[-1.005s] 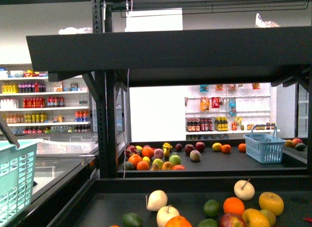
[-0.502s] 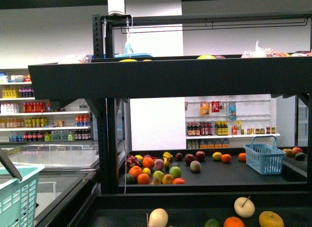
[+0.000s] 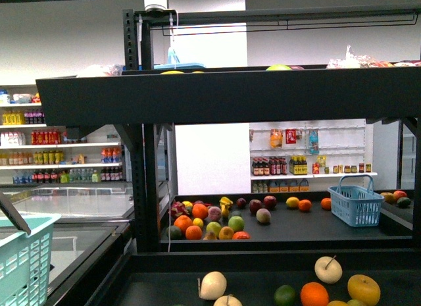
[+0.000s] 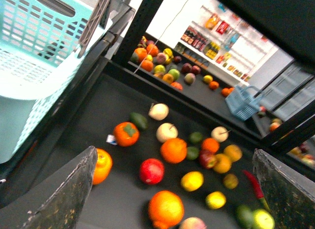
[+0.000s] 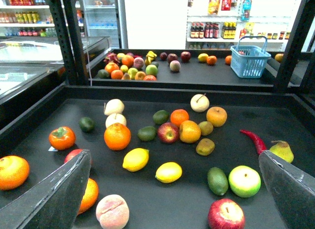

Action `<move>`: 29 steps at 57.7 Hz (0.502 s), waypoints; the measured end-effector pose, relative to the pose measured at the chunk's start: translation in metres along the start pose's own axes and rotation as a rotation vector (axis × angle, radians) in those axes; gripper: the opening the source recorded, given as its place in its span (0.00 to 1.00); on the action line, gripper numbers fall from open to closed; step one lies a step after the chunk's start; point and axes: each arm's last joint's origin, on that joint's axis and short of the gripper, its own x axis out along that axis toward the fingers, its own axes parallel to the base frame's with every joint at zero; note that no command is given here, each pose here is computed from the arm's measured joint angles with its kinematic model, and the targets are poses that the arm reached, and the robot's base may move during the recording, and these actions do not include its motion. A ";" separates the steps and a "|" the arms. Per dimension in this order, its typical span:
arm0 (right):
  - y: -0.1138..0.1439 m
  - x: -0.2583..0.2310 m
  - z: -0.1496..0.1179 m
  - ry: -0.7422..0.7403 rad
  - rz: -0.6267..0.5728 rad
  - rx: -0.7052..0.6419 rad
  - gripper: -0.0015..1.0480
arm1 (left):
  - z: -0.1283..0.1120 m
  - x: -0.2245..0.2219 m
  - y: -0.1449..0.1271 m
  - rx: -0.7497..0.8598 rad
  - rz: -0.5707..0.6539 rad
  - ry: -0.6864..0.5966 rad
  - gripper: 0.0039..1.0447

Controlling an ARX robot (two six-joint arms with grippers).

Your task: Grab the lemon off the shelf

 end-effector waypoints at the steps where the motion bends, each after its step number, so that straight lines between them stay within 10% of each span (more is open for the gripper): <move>1: 0.000 0.000 0.000 0.000 0.000 0.000 0.98 | 0.007 0.004 0.001 -0.035 0.001 -0.001 0.93; 11: 0.000 0.000 0.000 0.000 0.000 0.000 0.98 | 0.067 0.056 0.035 -0.469 0.100 -0.003 0.93; 29: 0.000 0.000 0.000 0.000 0.000 0.000 0.98 | 0.108 0.111 0.068 -0.767 0.049 -0.024 0.93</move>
